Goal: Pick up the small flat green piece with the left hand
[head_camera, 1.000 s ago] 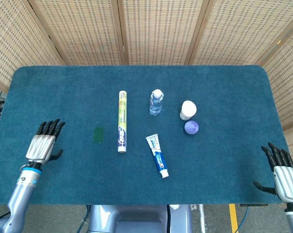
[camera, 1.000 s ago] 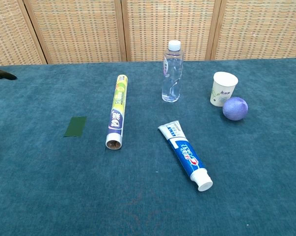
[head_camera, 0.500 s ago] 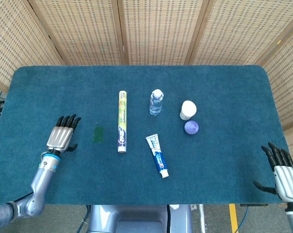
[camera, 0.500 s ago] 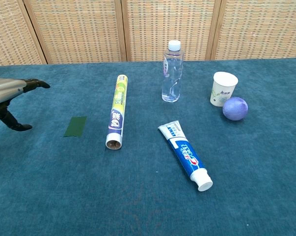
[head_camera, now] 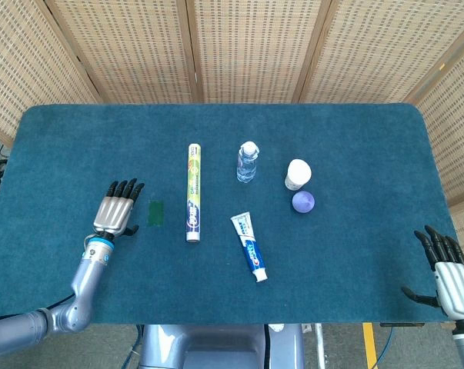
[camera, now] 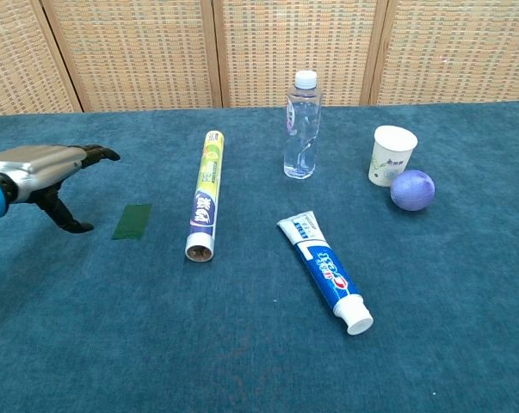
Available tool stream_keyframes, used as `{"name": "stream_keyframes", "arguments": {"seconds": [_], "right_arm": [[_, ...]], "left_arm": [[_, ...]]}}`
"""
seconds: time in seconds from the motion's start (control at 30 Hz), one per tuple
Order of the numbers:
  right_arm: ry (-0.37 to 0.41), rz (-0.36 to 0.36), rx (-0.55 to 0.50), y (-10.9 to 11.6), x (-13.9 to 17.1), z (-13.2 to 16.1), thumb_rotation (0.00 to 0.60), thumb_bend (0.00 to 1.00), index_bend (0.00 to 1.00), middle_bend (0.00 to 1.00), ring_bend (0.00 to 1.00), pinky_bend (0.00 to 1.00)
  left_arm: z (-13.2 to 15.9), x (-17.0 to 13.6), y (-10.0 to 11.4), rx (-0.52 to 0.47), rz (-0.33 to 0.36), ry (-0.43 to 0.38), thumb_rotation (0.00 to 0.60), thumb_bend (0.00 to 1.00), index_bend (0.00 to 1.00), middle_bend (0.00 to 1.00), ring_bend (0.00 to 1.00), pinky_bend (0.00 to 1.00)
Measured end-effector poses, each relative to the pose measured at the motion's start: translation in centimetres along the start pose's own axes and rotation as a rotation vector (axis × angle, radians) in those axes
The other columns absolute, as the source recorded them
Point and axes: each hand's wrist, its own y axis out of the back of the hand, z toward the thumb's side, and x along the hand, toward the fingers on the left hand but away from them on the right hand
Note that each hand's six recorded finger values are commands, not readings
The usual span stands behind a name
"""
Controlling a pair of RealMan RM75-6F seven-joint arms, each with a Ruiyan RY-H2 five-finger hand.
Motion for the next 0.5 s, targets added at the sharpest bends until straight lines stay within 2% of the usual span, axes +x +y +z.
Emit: {"name": "stream_keyframes", "arguments": {"seconds": [0.5], "right_arm": [[0.002, 0.006, -0.014, 0.0, -0.1, -0.1, 0.600, 0.15, 0.00, 0.00, 0.00, 0.00]], "left_arm": [[2.0, 1.3, -0.9, 0.031, -0.011, 0.005, 0.600, 0.22, 0.00, 0.00, 0.00, 0.00]]}}
